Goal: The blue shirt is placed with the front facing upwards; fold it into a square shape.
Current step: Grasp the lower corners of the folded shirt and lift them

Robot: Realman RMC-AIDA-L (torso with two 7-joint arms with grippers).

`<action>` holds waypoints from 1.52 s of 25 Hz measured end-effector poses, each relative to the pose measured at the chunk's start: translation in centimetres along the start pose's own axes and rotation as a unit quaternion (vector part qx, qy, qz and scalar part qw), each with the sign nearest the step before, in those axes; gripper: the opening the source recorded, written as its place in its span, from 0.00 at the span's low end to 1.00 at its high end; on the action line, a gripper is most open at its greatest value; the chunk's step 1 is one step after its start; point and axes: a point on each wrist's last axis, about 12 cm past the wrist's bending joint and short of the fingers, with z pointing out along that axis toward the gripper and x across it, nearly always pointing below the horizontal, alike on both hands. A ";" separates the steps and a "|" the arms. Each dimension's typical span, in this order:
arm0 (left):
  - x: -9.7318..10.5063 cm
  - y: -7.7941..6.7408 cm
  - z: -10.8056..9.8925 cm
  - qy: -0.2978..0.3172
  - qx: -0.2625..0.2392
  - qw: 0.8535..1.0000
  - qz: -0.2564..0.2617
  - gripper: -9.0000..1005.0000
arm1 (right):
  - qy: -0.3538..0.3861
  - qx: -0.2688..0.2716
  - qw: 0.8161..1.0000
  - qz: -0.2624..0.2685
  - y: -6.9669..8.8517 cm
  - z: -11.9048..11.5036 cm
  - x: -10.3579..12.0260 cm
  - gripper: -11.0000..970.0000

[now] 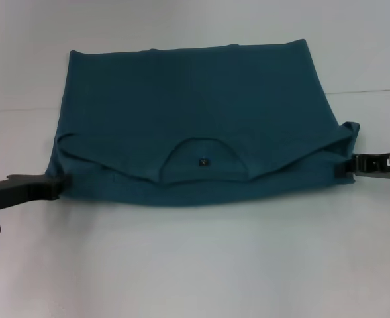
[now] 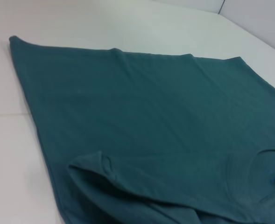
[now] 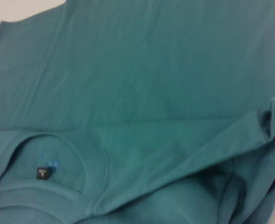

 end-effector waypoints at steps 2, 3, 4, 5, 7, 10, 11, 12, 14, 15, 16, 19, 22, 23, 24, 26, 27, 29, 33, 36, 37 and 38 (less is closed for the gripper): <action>0.1 0.2 -0.5 0.002 0.005 1.000 -0.008 0.04 | -0.002 -0.011 1.000 0.009 -0.3 -0.6 0.4 0.09; 0.1 0.2 -0.6 0.003 0.007 1.000 -0.011 0.04 | -0.003 -0.016 1.000 0.012 -0.4 -0.9 0.4 0.09; 0.0 0.3 -1.0 0.004 0.010 1.000 -0.016 0.04 | -0.004 -0.022 1.000 0.016 -0.4 -1.3 0.5 0.09; 0.0 0.3 -1.2 0.004 0.012 1.000 -0.019 0.04 | -0.004 -0.025 1.000 0.017 -0.4 -1.5 0.6 0.09; -0.3 0.3 -1.6 0.003 0.015 1.000 -0.022 0.04 | -0.006 -0.030 0.999 0.019 -0.5 -2.0 0.6 0.09; -0.6 0.3 -2.0 0.000 0.017 1.000 -0.023 0.03 | -0.010 -0.039 0.999 0.024 -0.5 -2.5 0.5 0.09; -0.8 0.3 -2.1 -0.001 0.017 1.000 -0.023 0.03 | -0.013 -0.041 0.999 0.027 -0.6 -2.7 0.4 0.09; -0.9 0.3 -2.2 -0.002 0.017 1.000 -0.024 0.03 | -0.018 -0.042 0.999 0.029 -0.6 -3.0 0.3 0.09; -1.4 0.3 -2.3 -0.005 0.016 1.000 -0.023 0.03 | -0.028 -0.041 0.998 0.029 -0.7 -3.4 -0.1 0.09; -1.8 0.3 -2.4 -0.005 0.016 1.000 -0.022 0.03 | -0.033 -0.040 0.998 0.027 -0.8 -3.6 -0.4 0.09; -2.1 0.3 -2.4 -0.006 0.014 1.000 -0.021 0.03 | -0.037 -0.039 0.998 0.027 -0.8 -3.8 -0.8 0.09; -3.4 0.3 -2.4 -0.008 0.011 1.000 -0.015 0.03 | -0.047 -0.036 0.998 0.022 -0.5 -4.1 -2.2 0.09; -5.0 0.2 -2.3 -0.015 0.012 1.000 -0.004 0.04 | -0.056 -0.035 0.998 0.011 0.1 -4.5 -4.1 0.09; -5.3 0.2 -2.2 -0.016 0.012 1.000 -0.002 0.04 | -0.057 -0.034 0.998 0.008 0.3 -4.7 -4.6 0.09; -5.7 0.1 -2.2 -0.017 0.013 1.000 0.001 0.04 | -0.057 -0.033 0.998 0.006 0.4 -4.7 -5.0 0.09; -5.8 0.1 -2.2 -0.015 0.013 1.000 0.001 0.04 | -0.051 -0.034 0.998 0.006 0.5 -4.7 -5.0 0.09; -5.6 0.1 -2.2 -0.011 0.012 1.000 -0.001 0.04 | -0.049 -0.034 0.998 0.008 0.4 -4.6 -4.7 0.09; -5.1 0.2 -2.3 -0.006 0.011 1.000 -0.005 0.04 | -0.036 -0.034 0.999 0.019 0.0 -4.3 -3.2 0.09; -2.9 0.5 -2.6 0.008 0.010 1.000 -0.027 0.04 | -0.021 -0.029 0.998 0.042 -1.3 -4.0 -0.4 0.09; -1.9 0.5 -2.8 0.013 0.010 0.999 -0.036 0.04 | -0.013 -0.028 0.998 0.051 -1.8 -3.9 0.8 0.09; -1.6 0.6 -2.9 0.015 0.010 0.999 -0.038 0.04 | -0.009 -0.029 0.998 0.053 -1.9 -3.8 1.2 0.09; -1.5 0.6 -2.9 0.015 0.010 0.999 -0.040 0.04 | -0.007 -0.030 0.998 0.055 -2.0 -3.7 1.5 0.09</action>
